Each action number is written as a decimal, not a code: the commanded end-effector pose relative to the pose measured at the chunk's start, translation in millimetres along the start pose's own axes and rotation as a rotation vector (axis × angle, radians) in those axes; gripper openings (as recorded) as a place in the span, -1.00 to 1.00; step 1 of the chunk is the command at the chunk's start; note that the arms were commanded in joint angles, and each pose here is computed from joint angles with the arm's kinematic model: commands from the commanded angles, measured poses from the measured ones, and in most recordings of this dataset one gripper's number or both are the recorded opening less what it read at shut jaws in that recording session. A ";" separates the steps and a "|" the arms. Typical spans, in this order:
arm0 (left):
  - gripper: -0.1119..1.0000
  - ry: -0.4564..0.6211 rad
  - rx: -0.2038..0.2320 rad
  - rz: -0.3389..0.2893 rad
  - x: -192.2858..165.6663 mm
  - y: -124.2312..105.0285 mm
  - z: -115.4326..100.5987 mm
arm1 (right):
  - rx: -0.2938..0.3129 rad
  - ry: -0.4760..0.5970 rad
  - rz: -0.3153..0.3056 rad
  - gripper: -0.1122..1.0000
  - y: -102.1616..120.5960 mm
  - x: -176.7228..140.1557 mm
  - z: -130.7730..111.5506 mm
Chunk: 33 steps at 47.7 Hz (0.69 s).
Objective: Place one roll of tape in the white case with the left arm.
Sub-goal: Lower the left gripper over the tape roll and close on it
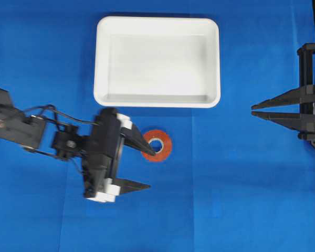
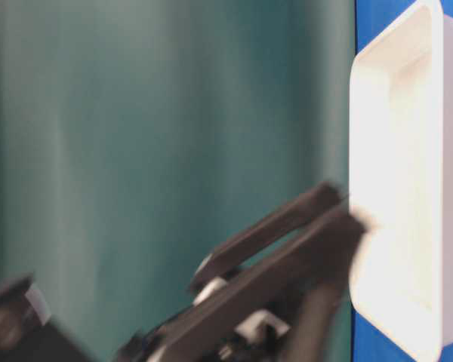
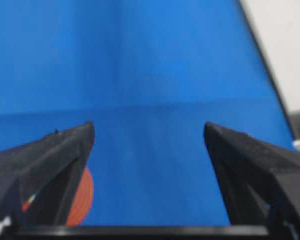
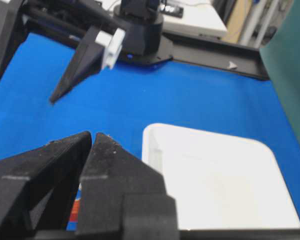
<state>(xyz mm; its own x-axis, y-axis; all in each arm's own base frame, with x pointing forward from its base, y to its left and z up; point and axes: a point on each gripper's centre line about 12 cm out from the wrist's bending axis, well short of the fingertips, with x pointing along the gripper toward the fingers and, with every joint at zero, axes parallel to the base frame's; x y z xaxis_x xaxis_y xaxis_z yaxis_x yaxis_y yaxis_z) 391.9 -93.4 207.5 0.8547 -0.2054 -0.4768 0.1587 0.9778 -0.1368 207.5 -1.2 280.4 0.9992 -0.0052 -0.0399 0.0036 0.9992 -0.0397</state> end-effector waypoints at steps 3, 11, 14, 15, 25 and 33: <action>0.76 0.056 -0.004 0.018 17.4 2.5 7.3 | -0.001 -0.012 -0.002 -1.00 -0.6 2.5 7.1; 0.76 0.169 -0.009 0.048 42.6 11.0 -10.2 | -0.001 -0.006 -0.002 -1.00 -0.5 2.4 5.9; 0.76 0.200 -0.014 0.060 49.7 15.5 -16.0 | -0.001 -0.001 -0.001 -1.00 -0.5 2.4 5.4; 0.76 0.210 -0.016 0.064 52.0 17.3 -18.5 | 0.000 -0.001 -0.002 -1.00 -0.5 2.4 5.4; 0.77 0.308 -0.039 0.107 69.8 37.6 -46.8 | 0.000 0.008 -0.001 -1.00 -0.4 2.8 3.6; 0.77 0.347 -0.039 0.117 78.9 42.7 -61.0 | 0.000 0.023 0.000 -1.00 -0.3 4.3 1.0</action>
<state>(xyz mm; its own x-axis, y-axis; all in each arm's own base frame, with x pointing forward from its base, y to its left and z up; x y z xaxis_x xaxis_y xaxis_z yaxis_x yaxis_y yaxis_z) 429.3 -70.0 102.4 0.6244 -0.0984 -0.7749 0.0393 0.9947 -0.0947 208.9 -0.9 276.3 0.9974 -0.0038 -0.0720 0.0009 0.9992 -0.0396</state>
